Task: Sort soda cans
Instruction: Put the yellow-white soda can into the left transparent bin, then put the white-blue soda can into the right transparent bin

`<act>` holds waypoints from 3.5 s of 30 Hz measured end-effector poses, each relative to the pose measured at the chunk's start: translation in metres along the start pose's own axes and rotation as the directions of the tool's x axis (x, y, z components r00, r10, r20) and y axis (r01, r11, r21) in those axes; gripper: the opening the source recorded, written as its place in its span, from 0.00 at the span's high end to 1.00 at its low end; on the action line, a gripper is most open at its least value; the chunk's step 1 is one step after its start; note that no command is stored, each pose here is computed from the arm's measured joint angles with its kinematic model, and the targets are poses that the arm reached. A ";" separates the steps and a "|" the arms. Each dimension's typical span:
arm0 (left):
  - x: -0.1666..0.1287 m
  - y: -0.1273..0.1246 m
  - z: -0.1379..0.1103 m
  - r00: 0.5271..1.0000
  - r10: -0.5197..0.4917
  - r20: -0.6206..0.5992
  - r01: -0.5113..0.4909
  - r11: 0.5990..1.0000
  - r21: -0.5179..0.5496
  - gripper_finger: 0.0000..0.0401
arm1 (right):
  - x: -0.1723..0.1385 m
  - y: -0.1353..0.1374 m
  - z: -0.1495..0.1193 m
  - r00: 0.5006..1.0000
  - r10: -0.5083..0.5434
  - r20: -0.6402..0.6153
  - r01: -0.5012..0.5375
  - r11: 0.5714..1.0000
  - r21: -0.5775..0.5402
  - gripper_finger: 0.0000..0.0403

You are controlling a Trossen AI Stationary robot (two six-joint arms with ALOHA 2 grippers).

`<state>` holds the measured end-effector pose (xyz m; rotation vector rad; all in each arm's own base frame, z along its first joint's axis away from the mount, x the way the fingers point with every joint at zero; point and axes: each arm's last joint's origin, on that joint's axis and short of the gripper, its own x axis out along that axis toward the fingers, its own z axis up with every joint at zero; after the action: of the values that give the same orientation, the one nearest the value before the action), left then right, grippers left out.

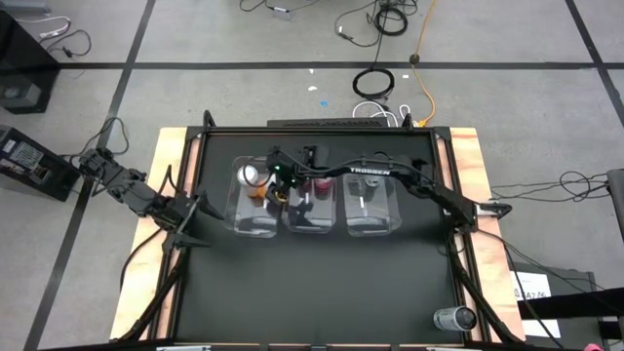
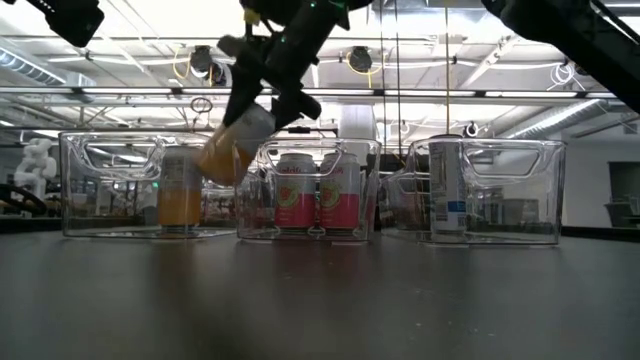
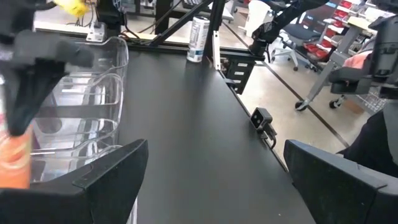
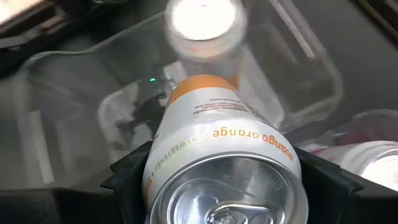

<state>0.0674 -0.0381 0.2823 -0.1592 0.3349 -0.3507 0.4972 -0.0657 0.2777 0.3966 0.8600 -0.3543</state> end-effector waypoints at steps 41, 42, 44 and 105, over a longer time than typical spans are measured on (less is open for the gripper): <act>0.028 0.008 -0.037 0.993 0.104 -0.057 -0.108 0.992 -0.069 0.04 | 0.057 -0.032 -0.001 0.997 -0.080 0.004 0.080 0.997 0.000 0.28; 0.029 0.008 -0.039 0.993 0.105 -0.059 -0.109 0.991 -0.076 0.04 | 0.057 -0.032 -0.001 0.997 -0.080 0.004 0.080 0.997 -0.005 0.28; 0.030 0.008 -0.040 0.993 0.104 -0.061 -0.109 0.991 -0.084 0.04 | 0.057 -0.032 -0.001 0.997 -0.081 0.003 0.081 0.996 -0.026 0.26; 0.031 0.007 -0.038 0.995 0.091 -0.042 -0.094 0.991 -0.090 0.04 | -0.048 -0.003 0.010 0.994 -0.073 0.076 0.085 0.982 -0.166 0.17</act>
<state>0.0834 -0.0461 0.2361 -0.2267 0.3948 -0.2471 0.4732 -0.0664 0.3209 0.1920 0.8318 -0.3631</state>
